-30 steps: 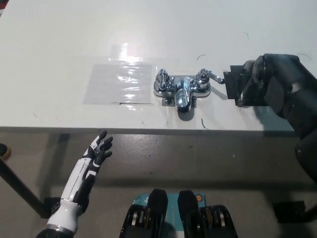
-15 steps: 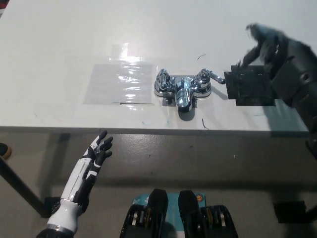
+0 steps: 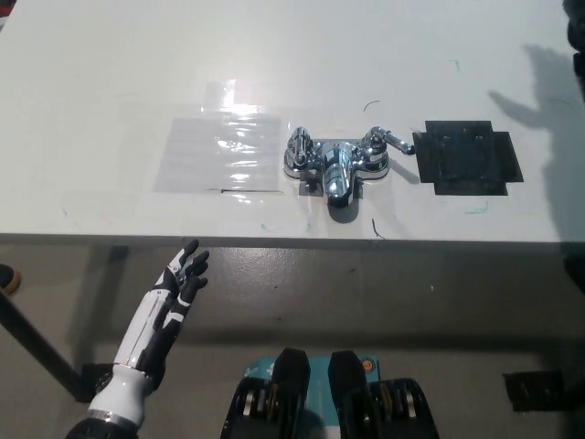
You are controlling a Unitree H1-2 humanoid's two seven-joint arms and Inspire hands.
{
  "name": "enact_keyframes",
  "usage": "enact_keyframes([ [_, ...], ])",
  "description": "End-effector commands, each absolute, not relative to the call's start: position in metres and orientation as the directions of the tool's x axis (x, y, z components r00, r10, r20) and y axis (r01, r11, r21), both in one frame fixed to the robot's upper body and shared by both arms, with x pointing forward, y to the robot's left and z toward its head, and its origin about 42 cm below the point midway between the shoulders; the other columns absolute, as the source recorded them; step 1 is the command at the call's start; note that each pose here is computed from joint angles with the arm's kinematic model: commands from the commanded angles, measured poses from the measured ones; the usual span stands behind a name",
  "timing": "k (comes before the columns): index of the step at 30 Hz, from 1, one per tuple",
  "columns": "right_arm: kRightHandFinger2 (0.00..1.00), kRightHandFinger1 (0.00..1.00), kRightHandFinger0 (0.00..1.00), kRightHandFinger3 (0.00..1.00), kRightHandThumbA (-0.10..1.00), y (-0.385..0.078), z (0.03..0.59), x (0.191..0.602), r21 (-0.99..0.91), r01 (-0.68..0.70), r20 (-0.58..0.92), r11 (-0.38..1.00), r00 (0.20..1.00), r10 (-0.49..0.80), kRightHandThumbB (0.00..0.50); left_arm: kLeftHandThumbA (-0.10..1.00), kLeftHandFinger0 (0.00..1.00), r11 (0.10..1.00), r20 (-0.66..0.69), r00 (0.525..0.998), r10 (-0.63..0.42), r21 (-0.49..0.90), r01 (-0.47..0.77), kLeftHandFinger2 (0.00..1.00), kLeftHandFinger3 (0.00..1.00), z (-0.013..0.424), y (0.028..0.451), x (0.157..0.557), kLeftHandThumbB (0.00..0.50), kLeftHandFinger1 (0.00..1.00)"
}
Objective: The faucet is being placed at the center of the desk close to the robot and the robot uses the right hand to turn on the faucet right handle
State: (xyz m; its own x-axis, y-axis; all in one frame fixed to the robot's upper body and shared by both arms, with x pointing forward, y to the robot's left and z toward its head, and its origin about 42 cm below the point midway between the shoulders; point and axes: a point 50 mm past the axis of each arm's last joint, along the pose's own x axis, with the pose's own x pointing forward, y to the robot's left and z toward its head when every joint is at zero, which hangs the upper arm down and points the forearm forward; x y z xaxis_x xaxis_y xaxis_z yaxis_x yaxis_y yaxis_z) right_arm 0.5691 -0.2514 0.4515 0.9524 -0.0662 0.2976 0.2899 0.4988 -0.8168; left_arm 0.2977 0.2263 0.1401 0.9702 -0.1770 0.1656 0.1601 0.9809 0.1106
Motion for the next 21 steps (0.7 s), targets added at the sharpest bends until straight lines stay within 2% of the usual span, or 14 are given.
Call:
enact_keyframes([
  [1, 1.0, 1.0, 1.0, 1.0, 0.97, -0.292, 0.628, 0.403, -0.287, 0.686, 0.886, 0.668, 0.456, -0.088, 0.142, 0.88, 1.0, 0.978, 0.259, 0.947, -0.19, 0.132, 0.16, 1.0, 1.0, 0.17, 0.229, 0.32, 0.096, 1.0],
  [2, 1.0, 1.0, 1.0, 1.0, 1.0, -0.288, 0.621, 0.378, -0.261, 0.652, 0.908, 0.712, 0.416, -0.048, 0.15, 0.89, 1.0, 0.978, 0.257, 0.947, -0.192, 0.132, 0.162, 1.0, 1.0, 0.17, 0.228, 0.321, 0.085, 1.0],
  [5, 1.0, 1.0, 1.0, 1.0, 1.0, -0.28, 0.598, 0.331, -0.258, 0.622, 0.939, 0.739, 0.342, 0.041, 0.136, 0.89, 1.0, 0.977, 0.262, 0.945, -0.194, 0.133, 0.164, 1.0, 1.0, 0.171, 0.228, 0.323, 0.086, 1.0],
  [7, 1.0, 1.0, 1.0, 1.0, 1.0, -0.271, 0.579, 0.3, -0.266, 0.586, 0.944, 0.765, 0.318, 0.085, 0.194, 0.89, 1.0, 0.977, 0.259, 0.945, -0.198, 0.135, 0.168, 1.0, 1.0, 0.172, 0.229, 0.324, 0.086, 1.0],
  [8, 1.0, 1.0, 1.0, 1.0, 1.0, -0.267, 0.568, 0.284, -0.259, 0.562, 0.954, 0.786, 0.275, 0.118, 0.175, 0.89, 1.0, 0.976, 0.26, 0.945, -0.199, 0.135, 0.169, 1.0, 1.0, 0.174, 0.229, 0.325, 0.086, 1.0],
  [9, 1.0, 1.0, 1.0, 1.0, 1.0, -0.263, 0.558, 0.273, -0.253, 0.539, 0.959, 0.804, 0.248, 0.135, 0.192, 0.89, 1.0, 0.976, 0.26, 0.945, -0.199, 0.136, 0.169, 1.0, 1.0, 0.174, 0.229, 0.325, 0.085, 1.0],
  [11, 1.0, 1.0, 1.0, 1.0, 1.0, -0.256, 0.527, 0.245, -0.253, 0.469, 0.965, 0.846, 0.18, 0.189, 0.167, 0.89, 1.0, 0.974, 0.259, 0.943, -0.209, 0.138, 0.178, 1.0, 1.0, 0.175, 0.228, 0.329, 0.085, 1.0],
  [15, 1.0, 1.0, 1.0, 1.0, 0.94, -0.242, 0.494, 0.223, -0.325, 0.308, 0.944, 0.894, 0.162, 0.287, 0.143, 0.89, 1.0, 0.976, 0.255, 0.945, -0.204, 0.129, 0.175, 1.0, 1.0, 0.176, 0.228, 0.331, 0.098, 1.0],
  [16, 1.0, 1.0, 1.0, 1.0, 0.97, -0.239, 0.485, 0.222, -0.337, 0.263, 0.939, 0.904, 0.157, 0.305, 0.146, 0.88, 1.0, 0.977, 0.255, 0.946, -0.202, 0.126, 0.175, 1.0, 1.0, 0.176, 0.229, 0.332, 0.1, 1.0],
  [18, 1.0, 1.0, 1.0, 1.0, 1.0, -0.234, 0.474, 0.221, -0.345, 0.184, 0.935, 0.92, 0.147, 0.321, 0.232, 0.88, 1.0, 0.976, 0.259, 0.944, -0.203, 0.133, 0.173, 1.0, 1.0, 0.177, 0.228, 0.334, 0.091, 1.0],
  [21, 1.0, 1.0, 1.0, 1.0, 1.0, -0.234, 0.467, 0.218, -0.372, 0.134, 0.926, 0.918, 0.125, 0.357, 0.29, 0.87, 1.0, 0.975, 0.268, 0.942, -0.204, 0.14, 0.172, 1.0, 1.0, 0.178, 0.226, 0.337, 0.084, 1.0],
])
